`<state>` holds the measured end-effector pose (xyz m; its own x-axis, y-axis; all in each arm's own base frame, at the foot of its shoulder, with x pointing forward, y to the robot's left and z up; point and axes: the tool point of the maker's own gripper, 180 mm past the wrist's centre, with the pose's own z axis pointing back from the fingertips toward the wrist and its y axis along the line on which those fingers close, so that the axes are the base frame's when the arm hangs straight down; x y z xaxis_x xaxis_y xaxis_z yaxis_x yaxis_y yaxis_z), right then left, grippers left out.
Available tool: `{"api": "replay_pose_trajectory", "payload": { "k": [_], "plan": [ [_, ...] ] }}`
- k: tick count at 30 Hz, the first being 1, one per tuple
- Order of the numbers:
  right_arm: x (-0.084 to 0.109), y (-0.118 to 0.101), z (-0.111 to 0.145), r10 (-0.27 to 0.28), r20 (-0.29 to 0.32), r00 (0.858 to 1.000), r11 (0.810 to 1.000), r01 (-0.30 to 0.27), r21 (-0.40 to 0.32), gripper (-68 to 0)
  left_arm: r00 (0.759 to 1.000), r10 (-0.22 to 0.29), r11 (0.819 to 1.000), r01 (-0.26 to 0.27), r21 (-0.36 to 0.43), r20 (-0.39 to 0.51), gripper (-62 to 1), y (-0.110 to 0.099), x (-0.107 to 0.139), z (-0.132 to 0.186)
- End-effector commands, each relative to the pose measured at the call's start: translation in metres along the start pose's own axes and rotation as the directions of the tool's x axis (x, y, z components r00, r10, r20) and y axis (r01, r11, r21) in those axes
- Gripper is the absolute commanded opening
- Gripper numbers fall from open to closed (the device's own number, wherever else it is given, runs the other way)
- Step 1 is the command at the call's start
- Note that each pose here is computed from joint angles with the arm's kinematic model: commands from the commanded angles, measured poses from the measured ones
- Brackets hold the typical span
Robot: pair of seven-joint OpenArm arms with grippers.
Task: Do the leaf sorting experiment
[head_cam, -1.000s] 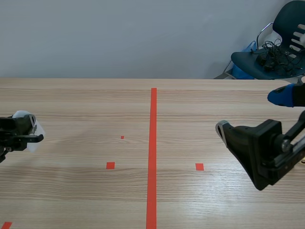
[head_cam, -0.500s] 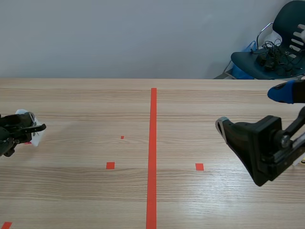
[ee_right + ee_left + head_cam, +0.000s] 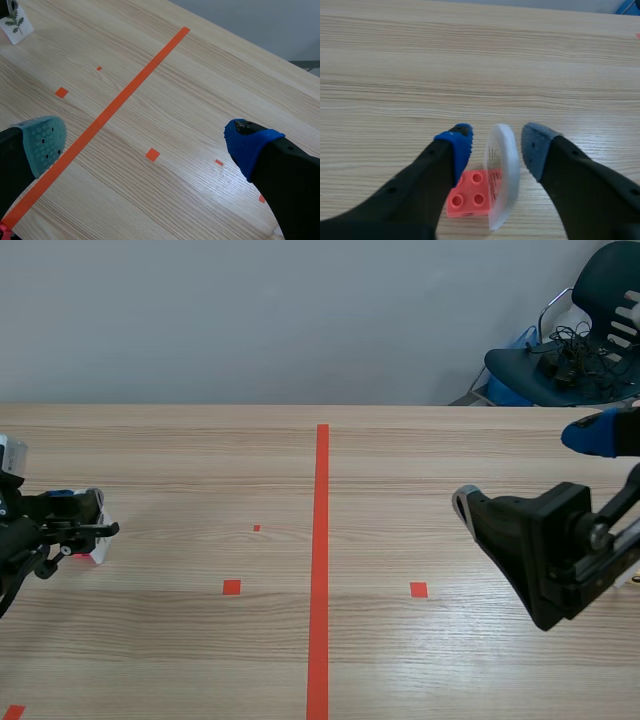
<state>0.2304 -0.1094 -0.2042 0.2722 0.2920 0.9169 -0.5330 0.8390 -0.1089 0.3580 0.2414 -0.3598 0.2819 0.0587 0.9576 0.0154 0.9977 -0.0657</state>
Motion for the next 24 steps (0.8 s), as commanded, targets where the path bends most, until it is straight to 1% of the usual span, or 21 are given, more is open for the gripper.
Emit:
{"api": "replay_pose_trajectory", "payload": {
  "k": [1, 3, 6, 8, 10, 11, 12, 13, 15, 17, 20, 22, 23, 24],
  "plan": [
    [0.006, -0.005, 0.0, 0.009, 0.023, 1.0, 1.0, -0.009, -0.012, 0.4, 0.998, -0.014, 1.0, 0.014, -0.005, 0.055, -27.3, 0.004, 0.021, -0.002],
    [0.006, -0.005, 0.0, 0.009, 0.023, 1.0, 1.0, -0.009, -0.012, 0.4, 0.998, -0.026, 1.0, 0.027, -0.011, 0.063, -16.8, 0.006, 0.026, -0.001],
    [0.006, -0.005, 0.0, 0.009, 0.023, 1.0, 1.0, -0.009, -0.012, 0.4, 0.992, -0.069, 0.997, 0.072, -0.026, 0.105, 1.4, 0.008, 0.047, -0.001],
    [0.006, -0.005, 0.0, 0.009, 0.022, 1.0, 1.0, -0.009, -0.012, 0.4, 0.986, -0.101, 0.99, 0.112, -0.081, 0.129, 1.4, 0.0, 0.065, 0.001],
    [0.006, -0.006, 0.0, 0.01, 0.022, 1.0, 1.0, -0.01, -0.014, 0.4, 0.981, -0.137, 0.973, 0.159, -0.166, 0.138, 1.4, -0.016, 0.08, 0.007],
    [0.007, -0.006, 0.001, 0.012, 0.023, 1.0, 1.0, -0.011, -0.015, 0.4, 0.98, -0.147, 0.96, 0.175, -0.22, 0.137, 1.4, -0.028, 0.087, 0.012],
    [0.007, -0.006, 0.001, 0.014, 0.025, 1.0, 1.0, -0.013, -0.016, 0.4, 0.979, -0.156, 0.943, 0.188, -0.276, 0.134, 1.4, -0.04, 0.092, 0.019],
    [0.009, -0.007, 0.001, 0.017, 0.028, 0.999, 1.0, -0.017, -0.018, 0.4, 0.978, -0.166, 0.92, 0.201, -0.337, 0.129, 1.4, -0.054, 0.095, 0.026],
    [0.014, -0.007, 0.003, 0.03, 0.037, 0.999, 0.999, -0.029, -0.023, 0.4, 0.976, -0.187, 0.868, 0.216, -0.448, 0.109, 1.4, -0.082, 0.097, 0.045],
    [0.017, -0.006, 0.005, 0.047, 0.024, 0.999, 0.999, -0.046, -0.025, 0.4, 0.971, -0.223, 0.819, 0.235, -0.524, 0.086, 1.4, -0.107, 0.095, 0.065],
    [0.02, -0.002, 0.009, 0.052, 0.018, 0.998, 0.998, -0.052, -0.029, 0.4, 0.962, -0.264, 0.76, 0.248, -0.601, 0.064, 1.4, -0.141, 0.088, 0.098],
    [0.016, 0.003, 0.011, 0.046, 0.0, 0.999, 0.999, -0.046, -0.016, 0.4, 0.963, -0.262, 0.727, 0.245, -0.642, 0.071, 1.4, -0.161, 0.087, 0.12],
    [0.013, 0.006, 0.012, 0.038, -0.013, 0.999, 0.999, -0.038, -0.007, 0.4, 0.964, -0.258, 0.717, 0.24, -0.654, 0.071, 1.4, -0.168, 0.087, 0.13],
    [0.009, 0.008, 0.013, 0.032, -0.03, 0.999, 0.999, -0.032, 0.001, 0.4, 0.965, -0.253, 0.716, 0.234, -0.658, 0.068, 1.4, -0.173, 0.087, 0.138]
  ]
}}
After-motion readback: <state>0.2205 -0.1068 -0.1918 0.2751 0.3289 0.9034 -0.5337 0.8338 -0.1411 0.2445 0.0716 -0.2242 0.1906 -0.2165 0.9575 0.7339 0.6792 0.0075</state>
